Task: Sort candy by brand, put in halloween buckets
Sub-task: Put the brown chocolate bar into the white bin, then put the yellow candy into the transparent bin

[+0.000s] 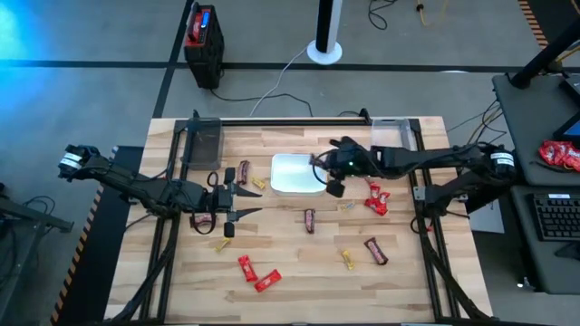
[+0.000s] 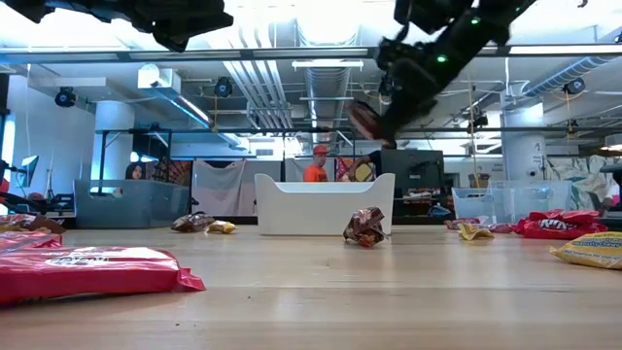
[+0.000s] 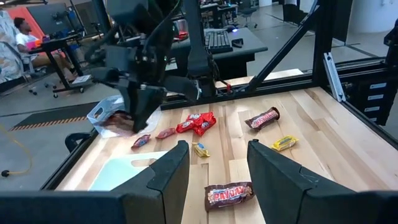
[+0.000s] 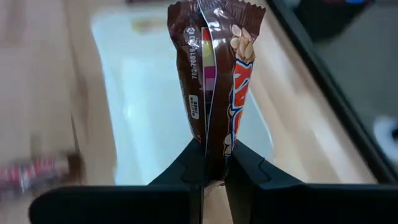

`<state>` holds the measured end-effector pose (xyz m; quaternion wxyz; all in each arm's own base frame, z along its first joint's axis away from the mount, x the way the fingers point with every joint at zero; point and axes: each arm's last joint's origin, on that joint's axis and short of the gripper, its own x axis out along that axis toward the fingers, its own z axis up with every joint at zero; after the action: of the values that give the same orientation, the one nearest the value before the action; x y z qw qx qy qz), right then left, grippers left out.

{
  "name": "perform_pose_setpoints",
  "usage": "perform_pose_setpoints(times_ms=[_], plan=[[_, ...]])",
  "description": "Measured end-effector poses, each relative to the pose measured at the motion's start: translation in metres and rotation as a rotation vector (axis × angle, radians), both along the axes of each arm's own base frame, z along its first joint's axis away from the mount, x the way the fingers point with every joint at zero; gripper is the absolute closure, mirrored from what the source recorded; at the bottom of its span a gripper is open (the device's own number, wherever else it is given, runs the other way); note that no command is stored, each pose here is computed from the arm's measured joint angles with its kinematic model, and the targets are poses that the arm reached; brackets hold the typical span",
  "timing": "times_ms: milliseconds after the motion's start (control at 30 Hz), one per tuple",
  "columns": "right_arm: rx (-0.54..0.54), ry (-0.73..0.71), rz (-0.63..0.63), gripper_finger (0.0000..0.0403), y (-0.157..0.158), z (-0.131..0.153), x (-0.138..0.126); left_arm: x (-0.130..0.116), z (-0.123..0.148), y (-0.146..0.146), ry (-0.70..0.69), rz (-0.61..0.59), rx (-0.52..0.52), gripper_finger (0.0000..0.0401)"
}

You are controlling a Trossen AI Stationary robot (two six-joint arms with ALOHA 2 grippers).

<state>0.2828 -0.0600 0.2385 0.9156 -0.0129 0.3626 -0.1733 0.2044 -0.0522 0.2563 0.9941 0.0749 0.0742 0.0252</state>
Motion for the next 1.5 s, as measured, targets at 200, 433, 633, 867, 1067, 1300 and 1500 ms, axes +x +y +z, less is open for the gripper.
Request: perform_pose_setpoints(times_ms=[200, 433, 633, 867, 1067, 1300, 1500], plan=[[-0.04, -0.059, 0.04, 0.0372, -0.004, -0.015, 0.023, 0.0, -0.001, 0.0, 0.013, 0.006, -0.033, 0.0254], [-0.027, 0.012, 0.043, 0.037, -0.007, -0.04, 0.038, 0.0, -0.003, 0.0, 0.028, 0.008, -0.041, 0.0254], [-0.008, 0.058, 0.034, 0.0351, -0.008, -0.055, 0.045, -0.001, -0.004, 0.0, 0.039, 0.01, -0.048, 0.0254], [0.001, 0.058, 0.026, 0.0324, -0.009, -0.058, 0.051, -0.001, -0.004, 0.0, 0.042, 0.01, -0.048, 0.0254], [0.002, 0.038, 0.021, 0.0279, -0.01, -0.052, 0.053, -0.001, -0.005, 0.0, 0.048, 0.011, -0.049, 0.0254], [0.0, 0.033, 0.023, 0.0242, -0.009, -0.048, 0.054, -0.001, -0.007, 0.0, 0.071, 0.014, -0.052, 0.0254], [0.016, 0.05, 0.023, 0.0232, -0.004, -0.032, 0.048, -0.003, -0.013, 0.001, 0.128, 0.016, -0.035, 0.0254]])
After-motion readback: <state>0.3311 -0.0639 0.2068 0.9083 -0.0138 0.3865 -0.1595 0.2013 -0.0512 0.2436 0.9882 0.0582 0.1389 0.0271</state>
